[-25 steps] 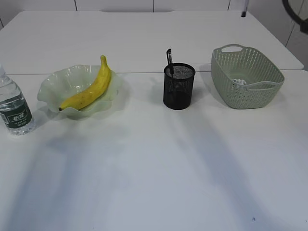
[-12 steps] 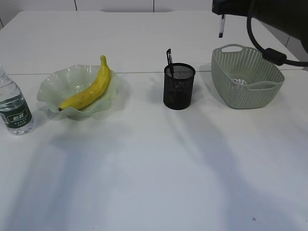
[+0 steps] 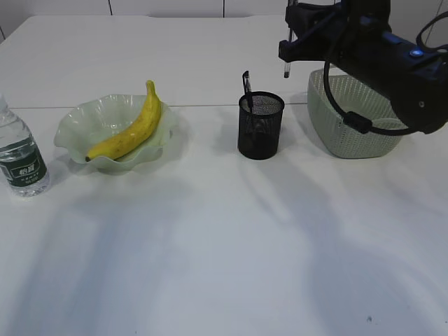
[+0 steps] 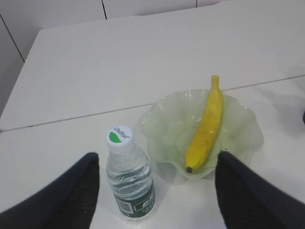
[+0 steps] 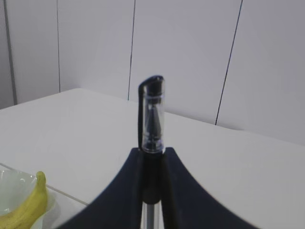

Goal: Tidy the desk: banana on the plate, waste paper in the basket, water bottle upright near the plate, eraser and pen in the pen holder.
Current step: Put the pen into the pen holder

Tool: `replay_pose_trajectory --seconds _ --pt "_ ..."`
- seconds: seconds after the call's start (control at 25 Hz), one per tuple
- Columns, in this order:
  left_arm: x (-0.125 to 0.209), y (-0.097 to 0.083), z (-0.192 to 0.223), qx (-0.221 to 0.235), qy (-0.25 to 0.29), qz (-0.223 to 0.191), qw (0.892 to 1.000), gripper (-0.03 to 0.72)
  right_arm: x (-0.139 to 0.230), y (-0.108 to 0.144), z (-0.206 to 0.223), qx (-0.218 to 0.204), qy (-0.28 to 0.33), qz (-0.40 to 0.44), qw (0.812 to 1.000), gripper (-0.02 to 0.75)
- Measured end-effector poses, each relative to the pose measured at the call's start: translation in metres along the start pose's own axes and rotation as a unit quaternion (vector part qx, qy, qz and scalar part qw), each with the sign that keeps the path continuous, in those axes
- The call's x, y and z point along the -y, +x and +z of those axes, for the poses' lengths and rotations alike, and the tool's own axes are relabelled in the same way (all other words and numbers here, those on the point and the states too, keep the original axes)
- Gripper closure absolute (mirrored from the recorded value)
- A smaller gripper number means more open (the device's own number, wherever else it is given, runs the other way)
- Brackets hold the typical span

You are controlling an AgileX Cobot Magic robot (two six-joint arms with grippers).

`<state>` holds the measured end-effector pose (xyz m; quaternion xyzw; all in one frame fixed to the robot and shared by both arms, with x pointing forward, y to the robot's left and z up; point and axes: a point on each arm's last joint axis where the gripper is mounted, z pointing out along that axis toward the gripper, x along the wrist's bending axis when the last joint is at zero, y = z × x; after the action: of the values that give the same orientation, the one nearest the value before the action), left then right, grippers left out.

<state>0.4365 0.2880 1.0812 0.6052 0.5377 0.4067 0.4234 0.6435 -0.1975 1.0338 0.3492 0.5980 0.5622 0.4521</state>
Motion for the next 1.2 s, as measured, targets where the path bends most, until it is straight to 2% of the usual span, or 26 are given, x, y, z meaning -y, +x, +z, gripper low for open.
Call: replay_pose_trajectory --seconds 0.72,1.2 --pt "0.000 0.000 0.000 0.000 -0.001 0.000 1.000 0.151 0.026 -0.002 0.042 -0.004 -0.022 0.035 0.999 0.678" --pt "0.000 0.001 0.002 -0.003 -0.005 0.001 1.000 0.151 0.058 -0.001 0.056 -0.002 0.035 0.041 0.999 0.678"
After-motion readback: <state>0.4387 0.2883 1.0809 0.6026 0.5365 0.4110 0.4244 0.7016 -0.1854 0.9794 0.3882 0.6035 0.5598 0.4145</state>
